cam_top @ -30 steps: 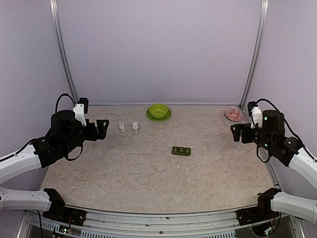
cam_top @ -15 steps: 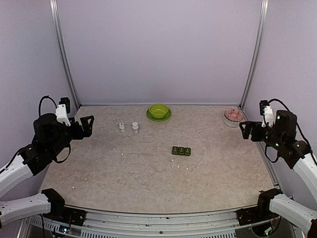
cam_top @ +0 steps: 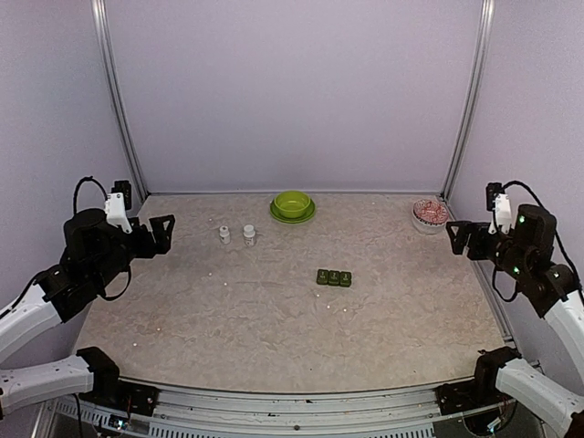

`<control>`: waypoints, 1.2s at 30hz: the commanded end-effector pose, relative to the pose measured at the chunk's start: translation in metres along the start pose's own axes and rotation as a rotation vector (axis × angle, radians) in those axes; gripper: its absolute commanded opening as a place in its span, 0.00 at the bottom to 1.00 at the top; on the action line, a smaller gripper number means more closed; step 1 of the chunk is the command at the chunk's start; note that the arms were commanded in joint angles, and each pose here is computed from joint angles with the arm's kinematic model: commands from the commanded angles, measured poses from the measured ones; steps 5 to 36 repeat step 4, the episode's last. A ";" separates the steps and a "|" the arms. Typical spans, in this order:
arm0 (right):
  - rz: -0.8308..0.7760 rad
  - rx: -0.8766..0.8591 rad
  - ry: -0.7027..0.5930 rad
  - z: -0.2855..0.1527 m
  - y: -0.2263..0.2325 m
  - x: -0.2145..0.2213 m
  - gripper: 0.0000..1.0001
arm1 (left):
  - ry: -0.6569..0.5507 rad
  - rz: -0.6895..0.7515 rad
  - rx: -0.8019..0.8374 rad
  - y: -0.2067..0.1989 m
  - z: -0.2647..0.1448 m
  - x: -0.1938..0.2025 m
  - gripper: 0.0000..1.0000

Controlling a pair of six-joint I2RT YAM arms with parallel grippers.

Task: Sort the pills into containers
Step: Reset both arms

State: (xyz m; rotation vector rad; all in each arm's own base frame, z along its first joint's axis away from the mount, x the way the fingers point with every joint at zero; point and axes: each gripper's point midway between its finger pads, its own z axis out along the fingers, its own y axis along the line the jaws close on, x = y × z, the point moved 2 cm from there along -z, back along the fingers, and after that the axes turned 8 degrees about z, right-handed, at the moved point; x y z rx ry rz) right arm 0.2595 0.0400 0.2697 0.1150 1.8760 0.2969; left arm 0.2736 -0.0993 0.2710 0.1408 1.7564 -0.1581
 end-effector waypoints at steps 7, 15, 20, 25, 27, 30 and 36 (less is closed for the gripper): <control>0.022 -0.015 -0.046 -0.007 0.004 -0.015 1.00 | 0.001 -0.007 0.020 -0.002 0.000 0.000 0.99; 0.022 -0.015 -0.046 -0.007 0.004 -0.015 1.00 | 0.001 -0.007 0.020 -0.002 0.000 0.000 0.99; 0.022 -0.015 -0.046 -0.007 0.004 -0.015 1.00 | 0.001 -0.007 0.020 -0.002 0.000 0.000 0.99; 0.022 -0.015 -0.046 -0.007 0.004 -0.015 1.00 | 0.001 -0.007 0.020 -0.002 0.000 0.000 0.99; 0.022 -0.015 -0.046 -0.007 0.004 -0.015 1.00 | 0.001 -0.007 0.020 -0.002 0.000 0.000 0.99; 0.022 -0.015 -0.046 -0.007 0.004 -0.015 1.00 | 0.001 -0.007 0.020 -0.002 0.000 0.000 0.99; 0.022 -0.015 -0.046 -0.007 0.004 -0.015 1.00 | 0.001 -0.007 0.020 -0.002 0.000 0.000 0.99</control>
